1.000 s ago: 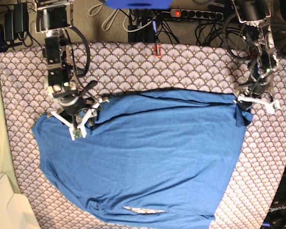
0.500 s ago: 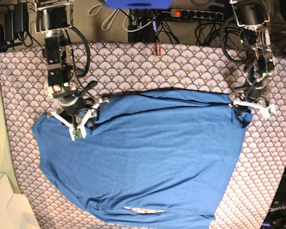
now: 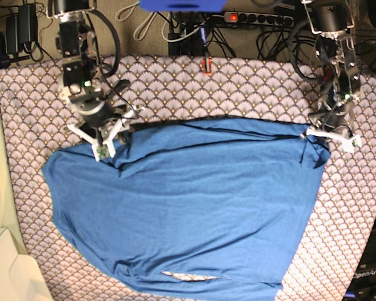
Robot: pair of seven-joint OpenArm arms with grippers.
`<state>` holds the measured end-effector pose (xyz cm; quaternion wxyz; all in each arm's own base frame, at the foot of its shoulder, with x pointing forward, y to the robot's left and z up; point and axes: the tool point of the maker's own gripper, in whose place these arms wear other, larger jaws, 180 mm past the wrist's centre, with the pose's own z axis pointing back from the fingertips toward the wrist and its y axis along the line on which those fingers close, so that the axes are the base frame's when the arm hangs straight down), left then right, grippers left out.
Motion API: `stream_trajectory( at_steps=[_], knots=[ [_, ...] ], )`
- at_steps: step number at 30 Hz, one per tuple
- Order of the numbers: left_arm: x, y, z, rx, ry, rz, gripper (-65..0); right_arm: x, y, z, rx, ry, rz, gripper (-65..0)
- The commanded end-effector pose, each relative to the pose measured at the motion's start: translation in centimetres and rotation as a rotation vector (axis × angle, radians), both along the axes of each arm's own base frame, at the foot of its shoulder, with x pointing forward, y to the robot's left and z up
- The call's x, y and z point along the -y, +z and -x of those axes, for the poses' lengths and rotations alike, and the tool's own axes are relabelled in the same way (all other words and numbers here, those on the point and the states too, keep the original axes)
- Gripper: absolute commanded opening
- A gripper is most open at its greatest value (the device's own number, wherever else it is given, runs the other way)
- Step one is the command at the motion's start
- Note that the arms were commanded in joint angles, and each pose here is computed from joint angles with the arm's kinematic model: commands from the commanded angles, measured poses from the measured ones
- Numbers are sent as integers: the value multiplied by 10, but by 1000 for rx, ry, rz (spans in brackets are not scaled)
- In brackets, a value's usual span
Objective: Fold the T-shirt properly
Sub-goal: 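Drag the held shoulder edge further toward the robot, straightening the shirt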
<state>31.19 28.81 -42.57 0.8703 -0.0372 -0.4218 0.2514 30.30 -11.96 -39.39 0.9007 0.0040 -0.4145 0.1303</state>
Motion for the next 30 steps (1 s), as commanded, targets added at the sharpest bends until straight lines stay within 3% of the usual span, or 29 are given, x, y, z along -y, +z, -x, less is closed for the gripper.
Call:
stream_trajectory(
  at_steps=[1,14,27,30],
  knots=[
    [-2,7,-4,16,-5,-8,-644,-6,13,-9,51,1,-23,-398],
    [-8,18,-13,36,-6,-24,-646,-8,-7,-15,3,8,-21,-398],
    [-17,22,-13,36,-11,-44,-646,-20,1,-27,25,42,-21,-397],
    [-16,22,-13,35,-12,-44,-646,-18,-16,-24,-21,36,-19,-397]
  ],
)
